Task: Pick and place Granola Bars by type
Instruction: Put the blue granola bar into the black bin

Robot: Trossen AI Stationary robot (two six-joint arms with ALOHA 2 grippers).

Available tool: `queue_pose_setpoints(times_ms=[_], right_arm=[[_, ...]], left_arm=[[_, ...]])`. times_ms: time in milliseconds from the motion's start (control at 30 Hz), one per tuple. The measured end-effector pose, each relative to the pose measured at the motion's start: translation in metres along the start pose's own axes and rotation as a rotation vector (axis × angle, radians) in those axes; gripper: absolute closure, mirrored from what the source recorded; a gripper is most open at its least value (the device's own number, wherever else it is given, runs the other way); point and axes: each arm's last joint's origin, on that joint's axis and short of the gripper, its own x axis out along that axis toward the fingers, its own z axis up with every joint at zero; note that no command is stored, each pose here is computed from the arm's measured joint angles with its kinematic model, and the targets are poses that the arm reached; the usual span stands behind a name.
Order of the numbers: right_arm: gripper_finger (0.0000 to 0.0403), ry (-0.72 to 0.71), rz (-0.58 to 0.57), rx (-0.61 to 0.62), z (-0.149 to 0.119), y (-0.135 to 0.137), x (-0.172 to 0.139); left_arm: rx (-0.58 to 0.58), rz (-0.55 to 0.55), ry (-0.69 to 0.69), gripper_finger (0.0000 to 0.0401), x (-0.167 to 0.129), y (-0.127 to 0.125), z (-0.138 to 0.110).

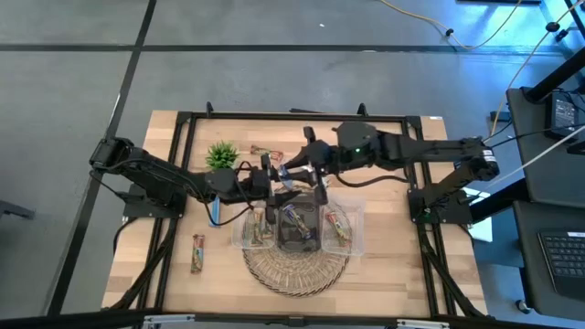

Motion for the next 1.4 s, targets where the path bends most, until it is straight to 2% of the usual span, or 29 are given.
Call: queue_pose_setpoints(times_ms=[167, 400, 900, 1200, 1300, 1400], right_arm=[[0.0311, 0.121, 0.0, 0.01, -0.012, 0.0, 0.001], [0.0311, 0.157, -0.032, 0.013, -0.016, 0.001, 0.0], [0.0311, 0.195, -0.031, 0.017, -0.019, 0.002, -0.001], [0.031, 0.23, -0.027, 0.038, -0.022, 0.002, -0.001], [0.0293, 0.249, -0.029, 0.066, -0.024, 0.002, -0.002], [0.0256, 0.274, -0.032, 0.091, -0.027, 0.002, -0.003]], left_arm=[[-0.01, -0.031, -0.029, 0.021, 0.0, -0.001, 0.003], [-0.013, -0.026, -0.031, 0.0215, -0.001, 0.0, 0.004], [-0.008, -0.022, -0.014, 0.0326, -0.001, 0.0, 0.003], [-0.018, -0.022, 0.026, 0.0343, -0.001, 0.0, -0.001], [-0.036, -0.02, 0.053, 0.0344, -0.001, 0.0, -0.004], [-0.045, -0.019, 0.07, 0.0344, -0.001, 0.0, -0.006]])
